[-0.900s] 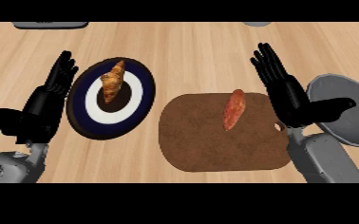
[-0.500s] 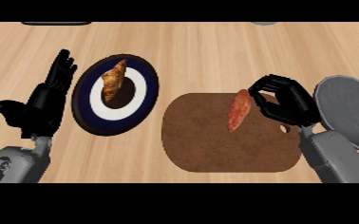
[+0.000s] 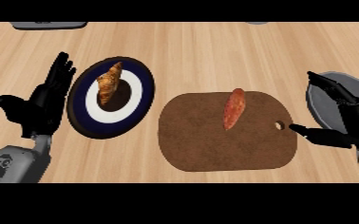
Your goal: Pick the sweet potato from the cutting board and place it in the pan
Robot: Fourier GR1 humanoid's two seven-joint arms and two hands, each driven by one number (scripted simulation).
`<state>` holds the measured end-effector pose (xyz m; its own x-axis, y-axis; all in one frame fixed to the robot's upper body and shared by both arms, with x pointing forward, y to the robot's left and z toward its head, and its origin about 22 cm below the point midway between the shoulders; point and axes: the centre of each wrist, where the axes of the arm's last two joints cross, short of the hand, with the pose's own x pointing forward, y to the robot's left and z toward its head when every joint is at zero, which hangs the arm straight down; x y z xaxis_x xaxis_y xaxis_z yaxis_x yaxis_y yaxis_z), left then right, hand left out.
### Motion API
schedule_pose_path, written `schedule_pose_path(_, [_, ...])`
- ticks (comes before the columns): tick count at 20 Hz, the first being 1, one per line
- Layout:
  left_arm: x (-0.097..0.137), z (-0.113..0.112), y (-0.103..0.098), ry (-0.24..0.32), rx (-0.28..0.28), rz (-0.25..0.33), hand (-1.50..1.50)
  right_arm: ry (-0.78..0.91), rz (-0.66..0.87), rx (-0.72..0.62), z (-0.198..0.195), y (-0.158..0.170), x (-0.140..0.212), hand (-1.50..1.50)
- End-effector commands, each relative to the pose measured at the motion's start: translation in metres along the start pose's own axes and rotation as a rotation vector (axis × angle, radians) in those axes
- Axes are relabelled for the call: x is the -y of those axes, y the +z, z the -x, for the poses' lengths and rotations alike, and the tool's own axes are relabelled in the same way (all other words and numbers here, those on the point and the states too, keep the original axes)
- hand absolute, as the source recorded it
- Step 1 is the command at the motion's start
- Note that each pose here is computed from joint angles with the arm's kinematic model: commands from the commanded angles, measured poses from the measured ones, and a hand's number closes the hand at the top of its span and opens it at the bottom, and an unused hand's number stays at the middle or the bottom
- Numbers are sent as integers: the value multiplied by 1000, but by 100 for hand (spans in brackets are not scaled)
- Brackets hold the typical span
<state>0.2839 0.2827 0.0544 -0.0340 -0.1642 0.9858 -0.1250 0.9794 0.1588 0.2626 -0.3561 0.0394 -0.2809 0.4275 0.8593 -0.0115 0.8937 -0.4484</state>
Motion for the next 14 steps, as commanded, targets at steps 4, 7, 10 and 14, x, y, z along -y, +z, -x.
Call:
schedule_pose_path(4, [-6, -2, -4, -10, -3, -2, 0, 289, -199, -60, -81, -13, 58, -150])
schedule_pose_path(7, [13, 9, -5, 9, 16, 6, 0, 374, -269, -127, -115, -30, 85, -150])
schedule_pose_path(10, [15, 5, -22, 6, -10, 20, 0, 370, -259, -135, -149, -45, 76, -150])
schedule_pose_path(14, [18, 2, -18, -9, 19, 25, 0, 446, -251, -110, -170, -56, 54, -150])
